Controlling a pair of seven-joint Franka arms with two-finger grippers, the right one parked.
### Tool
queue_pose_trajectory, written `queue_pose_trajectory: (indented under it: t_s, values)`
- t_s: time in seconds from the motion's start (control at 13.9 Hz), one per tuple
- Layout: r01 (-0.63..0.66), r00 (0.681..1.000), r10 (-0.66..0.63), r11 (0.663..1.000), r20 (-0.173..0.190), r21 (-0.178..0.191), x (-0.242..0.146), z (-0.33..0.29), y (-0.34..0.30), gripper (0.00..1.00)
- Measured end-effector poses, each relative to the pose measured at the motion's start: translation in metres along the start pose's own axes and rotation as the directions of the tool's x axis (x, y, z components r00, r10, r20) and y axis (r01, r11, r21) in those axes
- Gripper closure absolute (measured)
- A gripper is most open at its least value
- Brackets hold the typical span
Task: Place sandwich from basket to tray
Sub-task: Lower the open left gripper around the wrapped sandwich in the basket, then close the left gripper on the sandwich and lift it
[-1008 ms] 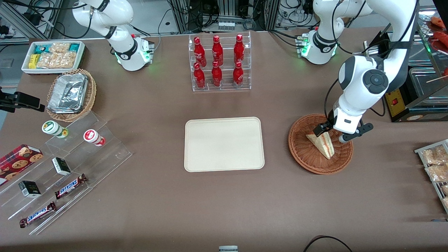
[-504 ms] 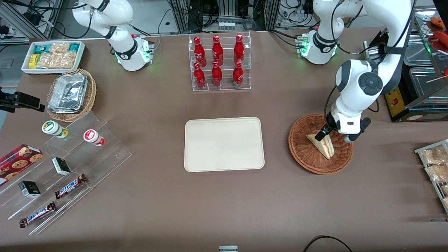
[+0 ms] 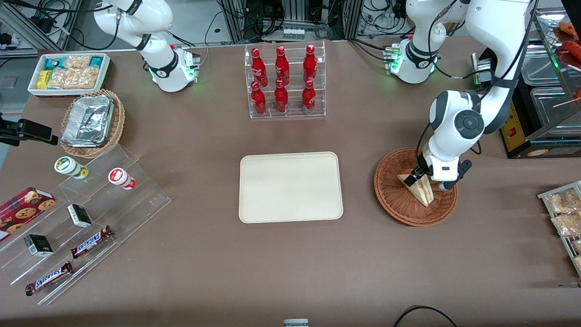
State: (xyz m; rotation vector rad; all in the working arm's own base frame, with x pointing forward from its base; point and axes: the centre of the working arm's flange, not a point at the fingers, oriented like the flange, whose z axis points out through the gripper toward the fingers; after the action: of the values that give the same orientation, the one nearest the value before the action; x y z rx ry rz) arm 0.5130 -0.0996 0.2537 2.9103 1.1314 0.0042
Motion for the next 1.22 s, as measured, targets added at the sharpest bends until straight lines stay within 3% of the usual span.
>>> queue_pose_trajectory:
  t_s: [0.07,0.36,0.5,0.86,1.08,1.22]
  values:
    - [-0.002,1.0,0.002,1.0,0.001,0.003,0.0,0.002,0.0,0.06]
    - [-0.041,0.999,0.041,0.999,-0.022,0.022,0.001,0.002,-0.001,0.5]
    - [-0.054,0.998,0.055,0.998,-0.023,0.033,0.003,-0.004,0.001,0.65]
    - [-0.086,0.996,0.085,0.99,0.016,0.107,0.032,-0.086,0.035,0.84]
    - [-0.134,0.991,0.134,0.987,0.009,0.091,0.033,-0.122,0.057,0.84]
    - [-0.19,0.982,0.188,0.978,0.028,0.083,0.008,-0.116,0.079,0.84]
